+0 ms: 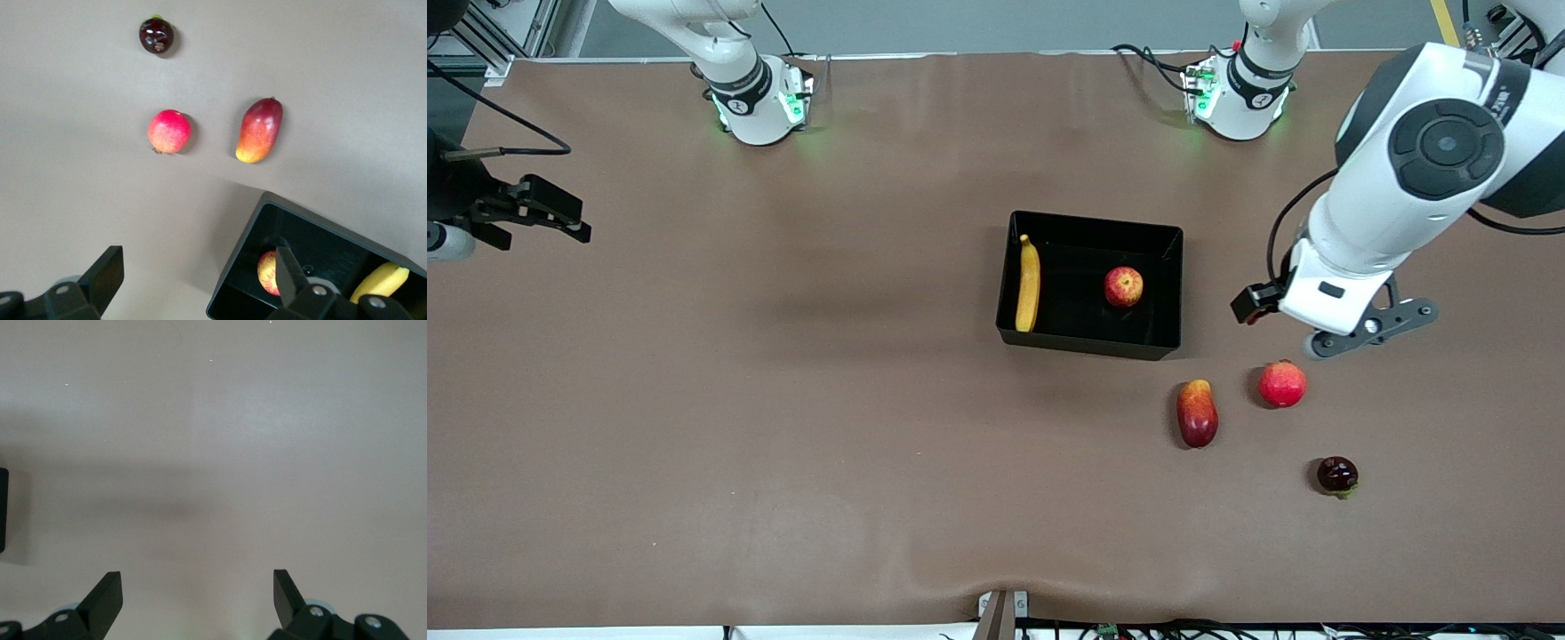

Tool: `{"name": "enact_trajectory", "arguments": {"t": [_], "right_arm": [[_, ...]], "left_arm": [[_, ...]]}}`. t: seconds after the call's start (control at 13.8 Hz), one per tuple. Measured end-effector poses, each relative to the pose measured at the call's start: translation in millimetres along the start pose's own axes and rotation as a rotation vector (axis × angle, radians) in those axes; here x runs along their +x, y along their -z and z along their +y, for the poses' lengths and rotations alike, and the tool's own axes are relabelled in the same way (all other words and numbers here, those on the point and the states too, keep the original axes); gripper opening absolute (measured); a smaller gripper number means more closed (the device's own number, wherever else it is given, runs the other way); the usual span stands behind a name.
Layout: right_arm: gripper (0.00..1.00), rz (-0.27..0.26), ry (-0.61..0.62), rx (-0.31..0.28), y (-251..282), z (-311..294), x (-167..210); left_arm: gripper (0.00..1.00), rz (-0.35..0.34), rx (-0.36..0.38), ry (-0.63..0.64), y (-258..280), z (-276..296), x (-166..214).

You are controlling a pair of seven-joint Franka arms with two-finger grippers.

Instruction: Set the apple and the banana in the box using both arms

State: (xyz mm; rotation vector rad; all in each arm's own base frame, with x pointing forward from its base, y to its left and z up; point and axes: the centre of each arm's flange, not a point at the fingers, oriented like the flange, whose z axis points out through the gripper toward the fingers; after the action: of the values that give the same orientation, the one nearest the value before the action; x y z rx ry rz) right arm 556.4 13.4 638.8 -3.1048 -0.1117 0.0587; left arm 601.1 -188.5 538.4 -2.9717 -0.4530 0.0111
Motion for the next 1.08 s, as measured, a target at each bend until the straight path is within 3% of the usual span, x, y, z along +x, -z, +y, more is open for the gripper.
{"name": "enact_trajectory", "arguments": {"t": [0.36,0.51,1.08], "right_arm": [[1.00,0.000,0.001,0.000,0,-1,0],[1.00,0.000,0.002,0.000,0,-1,0],[1.00,0.000,0.003,0.000,0,-2,0]], "left_arm": [[1.00,0.046,0.040,-0.045,16,-25,6],[1.00,0.032,0.054,-0.084,19,-38,9],[1.00,-0.017,-0.055,-0.183,58,-142,4]]}}
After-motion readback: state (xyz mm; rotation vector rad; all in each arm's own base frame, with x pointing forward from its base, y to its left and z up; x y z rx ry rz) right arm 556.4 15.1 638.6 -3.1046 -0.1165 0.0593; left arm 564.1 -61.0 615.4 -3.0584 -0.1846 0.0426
